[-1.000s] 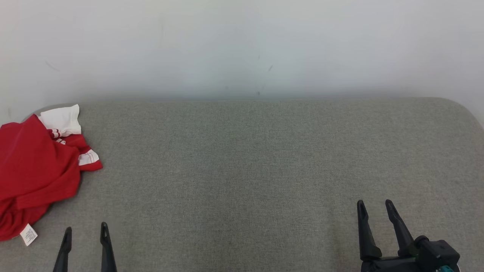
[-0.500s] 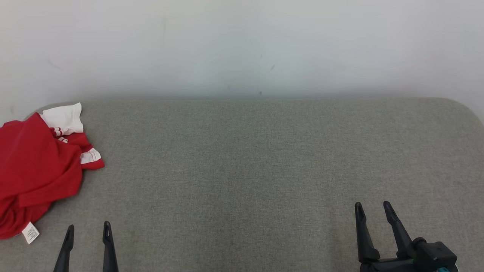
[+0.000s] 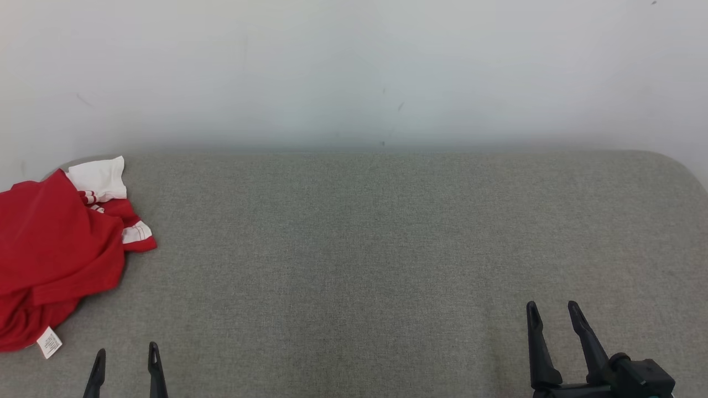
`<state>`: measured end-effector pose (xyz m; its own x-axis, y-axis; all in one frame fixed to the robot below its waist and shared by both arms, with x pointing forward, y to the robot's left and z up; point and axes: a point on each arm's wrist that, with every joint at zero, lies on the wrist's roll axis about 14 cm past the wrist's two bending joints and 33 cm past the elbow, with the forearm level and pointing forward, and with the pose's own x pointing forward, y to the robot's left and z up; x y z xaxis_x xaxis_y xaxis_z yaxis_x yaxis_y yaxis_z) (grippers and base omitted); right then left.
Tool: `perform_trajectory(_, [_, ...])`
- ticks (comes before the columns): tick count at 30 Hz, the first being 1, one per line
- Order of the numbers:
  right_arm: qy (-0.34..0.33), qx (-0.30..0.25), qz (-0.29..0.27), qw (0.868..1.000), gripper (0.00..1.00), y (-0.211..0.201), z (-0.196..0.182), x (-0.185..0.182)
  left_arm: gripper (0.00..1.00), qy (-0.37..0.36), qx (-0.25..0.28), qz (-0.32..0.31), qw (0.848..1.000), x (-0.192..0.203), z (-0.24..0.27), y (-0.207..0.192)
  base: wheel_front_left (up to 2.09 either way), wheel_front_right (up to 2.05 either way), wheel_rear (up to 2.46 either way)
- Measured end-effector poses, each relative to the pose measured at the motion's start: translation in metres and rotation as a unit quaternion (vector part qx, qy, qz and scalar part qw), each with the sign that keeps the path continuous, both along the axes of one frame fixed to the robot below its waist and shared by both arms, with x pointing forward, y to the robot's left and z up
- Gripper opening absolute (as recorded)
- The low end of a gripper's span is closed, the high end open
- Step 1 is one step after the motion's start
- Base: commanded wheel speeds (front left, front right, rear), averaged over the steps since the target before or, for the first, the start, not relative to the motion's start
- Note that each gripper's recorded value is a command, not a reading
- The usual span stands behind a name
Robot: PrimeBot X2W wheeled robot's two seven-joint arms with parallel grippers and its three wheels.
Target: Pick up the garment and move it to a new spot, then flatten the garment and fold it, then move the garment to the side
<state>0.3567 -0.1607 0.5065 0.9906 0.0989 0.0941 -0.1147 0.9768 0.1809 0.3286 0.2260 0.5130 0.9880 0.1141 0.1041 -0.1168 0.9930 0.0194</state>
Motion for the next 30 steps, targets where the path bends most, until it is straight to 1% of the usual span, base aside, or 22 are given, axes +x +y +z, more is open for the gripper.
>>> perform_trajectory(9, [0.004,0.004,-0.004,1.000,1.00,-0.003,-0.003,-0.002,1.00,-0.007,-0.006,0.011,1.000,-0.003,0.004,0.008,0.00,0.00,0.00])
perform_trajectory(14, [0.005,0.004,-0.002,1.000,1.00,-0.001,-0.003,-0.002,1.00,-0.001,-0.011,0.002,1.000,-0.007,0.000,0.008,0.00,0.00,0.00])
perform_trajectory(20, [0.008,0.004,0.002,1.000,1.00,0.001,-0.005,-0.004,1.00,-0.001,-0.013,0.018,1.000,-0.011,-0.001,0.018,0.00,0.00,0.00])
perform_trajectory(30, [0.009,0.003,0.007,1.000,1.00,0.005,-0.006,-0.003,1.00,-0.004,-0.013,0.028,1.000,-0.015,0.001,0.022,0.00,0.00,0.00])
